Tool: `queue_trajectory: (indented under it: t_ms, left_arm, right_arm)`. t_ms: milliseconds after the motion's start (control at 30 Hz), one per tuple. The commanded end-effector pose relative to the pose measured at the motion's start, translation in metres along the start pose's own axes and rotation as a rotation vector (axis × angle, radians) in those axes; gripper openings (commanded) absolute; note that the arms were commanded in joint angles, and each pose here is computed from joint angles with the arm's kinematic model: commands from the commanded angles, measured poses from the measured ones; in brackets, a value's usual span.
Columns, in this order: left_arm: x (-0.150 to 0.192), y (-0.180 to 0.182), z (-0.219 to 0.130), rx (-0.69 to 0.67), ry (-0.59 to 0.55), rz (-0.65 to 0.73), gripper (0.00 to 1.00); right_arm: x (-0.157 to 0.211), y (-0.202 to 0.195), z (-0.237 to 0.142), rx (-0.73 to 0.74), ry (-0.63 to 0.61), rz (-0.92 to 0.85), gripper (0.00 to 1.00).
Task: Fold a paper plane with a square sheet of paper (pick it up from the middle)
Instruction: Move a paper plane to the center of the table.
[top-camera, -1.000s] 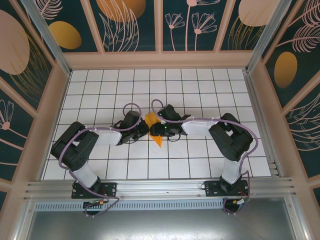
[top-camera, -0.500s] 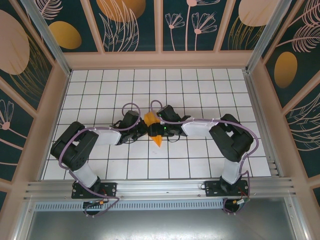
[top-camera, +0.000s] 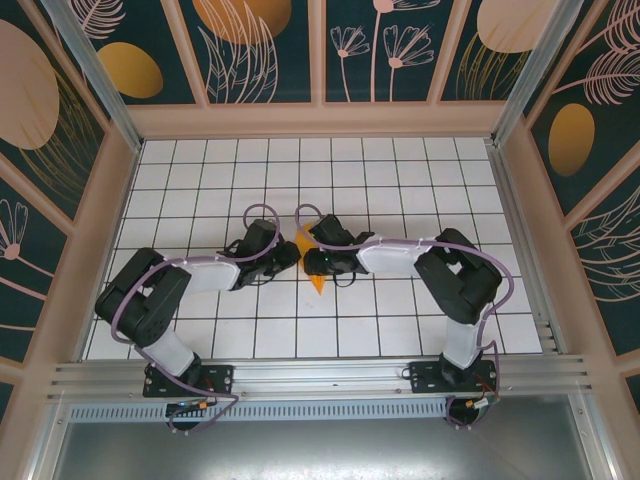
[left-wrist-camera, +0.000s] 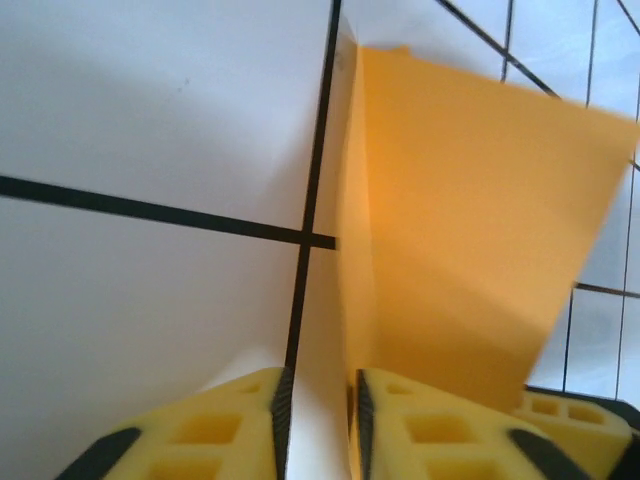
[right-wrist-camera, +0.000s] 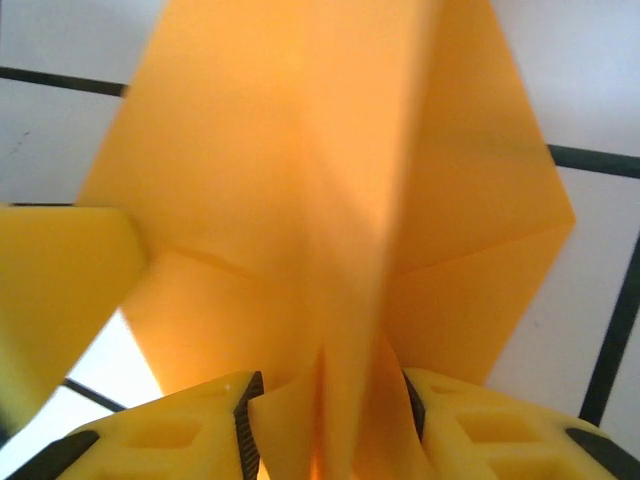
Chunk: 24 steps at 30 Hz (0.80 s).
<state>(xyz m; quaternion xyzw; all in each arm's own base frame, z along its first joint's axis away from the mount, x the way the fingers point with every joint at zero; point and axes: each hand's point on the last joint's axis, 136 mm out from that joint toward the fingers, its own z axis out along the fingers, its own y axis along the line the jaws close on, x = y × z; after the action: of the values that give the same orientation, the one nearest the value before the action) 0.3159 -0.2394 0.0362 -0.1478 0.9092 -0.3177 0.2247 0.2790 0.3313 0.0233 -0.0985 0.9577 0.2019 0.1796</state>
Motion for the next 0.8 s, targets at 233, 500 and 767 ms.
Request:
queue_trajectory:
  t_ms: [233,500,767]
  left_arm:
    - [-0.029,0.021,-0.024,-0.119,-0.1,-0.017,0.66]
    - [-0.032,0.032,-0.03,-0.153,-0.117,-0.027,0.78]
    - [-0.033,0.033,-0.031,-0.164,-0.12,-0.021,0.86]
  right_arm:
    - [-0.001,-0.011,0.006,0.147,-0.016,0.036,0.33]
    - [-0.003,-0.012,0.007,0.198,-0.029,0.051,0.31]
    - [-0.022,-0.024,-0.012,0.273,-0.116,0.101,0.16]
